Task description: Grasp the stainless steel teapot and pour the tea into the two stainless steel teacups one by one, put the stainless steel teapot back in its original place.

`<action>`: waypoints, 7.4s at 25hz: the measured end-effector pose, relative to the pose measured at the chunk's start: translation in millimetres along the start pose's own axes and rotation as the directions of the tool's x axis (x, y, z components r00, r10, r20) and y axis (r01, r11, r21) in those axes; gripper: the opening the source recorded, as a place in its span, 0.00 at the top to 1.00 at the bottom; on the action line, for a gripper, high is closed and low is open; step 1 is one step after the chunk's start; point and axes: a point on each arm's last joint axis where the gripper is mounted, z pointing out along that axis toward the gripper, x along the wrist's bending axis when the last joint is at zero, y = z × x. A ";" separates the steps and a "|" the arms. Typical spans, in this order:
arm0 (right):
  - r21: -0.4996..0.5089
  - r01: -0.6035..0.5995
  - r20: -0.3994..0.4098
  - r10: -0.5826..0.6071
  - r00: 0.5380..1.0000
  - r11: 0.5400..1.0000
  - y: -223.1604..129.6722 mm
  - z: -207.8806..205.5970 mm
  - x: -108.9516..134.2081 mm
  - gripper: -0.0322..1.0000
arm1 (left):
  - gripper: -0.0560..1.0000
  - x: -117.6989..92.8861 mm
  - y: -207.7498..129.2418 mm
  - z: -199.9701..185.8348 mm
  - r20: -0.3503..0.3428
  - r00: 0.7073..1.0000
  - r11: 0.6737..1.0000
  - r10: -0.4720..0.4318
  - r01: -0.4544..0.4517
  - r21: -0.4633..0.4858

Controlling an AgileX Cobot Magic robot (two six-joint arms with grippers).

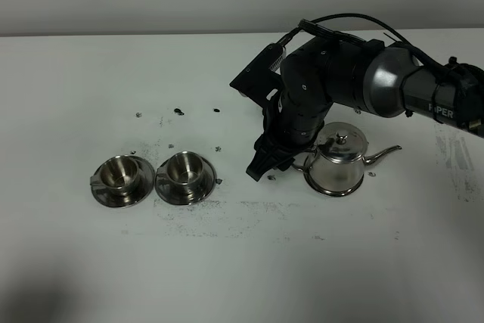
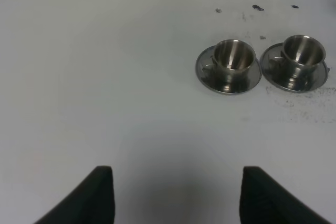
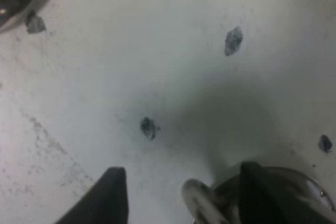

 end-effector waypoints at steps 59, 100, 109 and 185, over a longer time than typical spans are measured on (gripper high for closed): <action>-0.375 -0.205 -0.116 0.173 0.978 0.904 -65.3 -19.2 61.4 0.50 | 0.46 0.0 0.0 0.0 0.000 1.000 1.000 0.000 0.000 0.000; -0.151 -0.357 -0.082 0.348 0.934 0.922 -88.8 0.9 37.4 0.54 | 0.46 0.0 0.0 0.0 0.000 1.000 1.000 0.000 0.000 0.000; -0.082 -0.355 -0.040 0.353 0.935 0.931 -96.2 2.0 35.4 0.54 | 0.46 0.0 0.0 0.0 0.000 1.000 1.000 0.000 0.000 0.000; 0.011 -0.489 0.028 0.489 0.872 0.872 -105.0 -48.2 -28.3 0.41 | 0.46 0.0 0.0 0.0 -0.002 1.000 1.000 -0.001 0.001 0.000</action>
